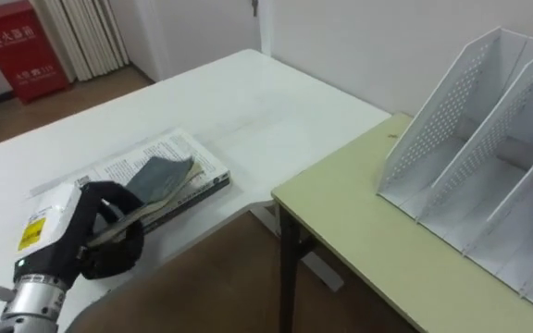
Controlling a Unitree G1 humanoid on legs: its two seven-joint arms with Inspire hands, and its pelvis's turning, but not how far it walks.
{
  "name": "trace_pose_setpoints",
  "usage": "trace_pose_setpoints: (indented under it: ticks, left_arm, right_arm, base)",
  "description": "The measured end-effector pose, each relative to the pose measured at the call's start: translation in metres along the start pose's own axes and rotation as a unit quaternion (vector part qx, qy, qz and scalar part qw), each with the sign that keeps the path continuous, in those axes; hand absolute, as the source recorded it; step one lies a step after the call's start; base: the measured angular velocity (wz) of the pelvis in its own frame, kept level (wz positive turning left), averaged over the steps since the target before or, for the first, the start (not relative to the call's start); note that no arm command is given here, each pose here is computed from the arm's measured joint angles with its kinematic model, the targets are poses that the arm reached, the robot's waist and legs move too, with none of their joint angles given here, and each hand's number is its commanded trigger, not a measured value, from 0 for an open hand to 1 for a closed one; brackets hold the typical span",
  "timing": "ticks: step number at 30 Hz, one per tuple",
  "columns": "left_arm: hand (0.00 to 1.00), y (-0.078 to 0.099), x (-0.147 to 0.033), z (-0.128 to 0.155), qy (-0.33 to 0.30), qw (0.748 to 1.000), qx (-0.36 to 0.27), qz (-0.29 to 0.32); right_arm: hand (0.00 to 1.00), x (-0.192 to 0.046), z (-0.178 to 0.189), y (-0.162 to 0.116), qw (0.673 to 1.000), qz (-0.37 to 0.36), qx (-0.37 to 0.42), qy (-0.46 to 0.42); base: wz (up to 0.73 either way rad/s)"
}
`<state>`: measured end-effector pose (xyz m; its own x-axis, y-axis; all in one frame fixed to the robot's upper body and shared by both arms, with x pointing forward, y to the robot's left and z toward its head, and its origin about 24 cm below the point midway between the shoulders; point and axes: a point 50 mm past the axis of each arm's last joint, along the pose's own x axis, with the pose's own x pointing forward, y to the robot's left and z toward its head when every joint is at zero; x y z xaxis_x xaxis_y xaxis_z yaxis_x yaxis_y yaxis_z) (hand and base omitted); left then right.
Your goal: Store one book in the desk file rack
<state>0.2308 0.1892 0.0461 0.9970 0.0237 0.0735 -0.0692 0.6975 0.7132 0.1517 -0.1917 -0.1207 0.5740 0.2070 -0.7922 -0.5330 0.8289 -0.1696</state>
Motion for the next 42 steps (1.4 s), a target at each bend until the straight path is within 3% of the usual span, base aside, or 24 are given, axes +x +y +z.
trace_pose_setpoints:
  ticks: [7, 15, 22, 27, 33, 42]
  left_arm:
    - [1.0, 0.004, 0.001, 0.013, -0.029, 0.979, -0.202, -0.015]
    - [1.0, 0.003, 0.0, 0.028, -0.077, 0.913, -0.393, -0.079]
    - [1.0, 0.002, -0.002, 0.034, -0.111, 0.867, -0.464, -0.142]
    - [1.0, 0.001, -0.005, 0.033, -0.13, 0.808, -0.545, -0.182]
    - [1.0, 0.002, -0.012, 0.026, -0.133, 0.766, -0.59, -0.217]
    - [1.0, -0.007, -0.018, 0.019, -0.123, 0.736, -0.599, -0.29]
  right_arm:
    - [0.0, -0.009, 0.045, 0.008, 0.993, 0.016, -0.023, -0.118]
    - [0.0, -0.021, 0.08, 0.002, 0.977, 0.031, -0.013, -0.209]
    - [0.0, -0.041, 0.113, -0.014, 0.953, 0.018, 0.016, -0.303]
    - [0.0, -0.056, 0.126, -0.03, 0.928, 0.011, 0.086, -0.363]
    - [0.0, -0.069, 0.137, -0.044, 0.886, 0.028, 0.168, -0.431]
    - [0.0, -0.073, 0.14, -0.045, 0.859, 0.084, 0.224, -0.452]
  base:
    - [-0.03]
    - [-0.03]
    - [-0.07]
    - [-0.01]
    - [-0.11]
    - [-0.01]
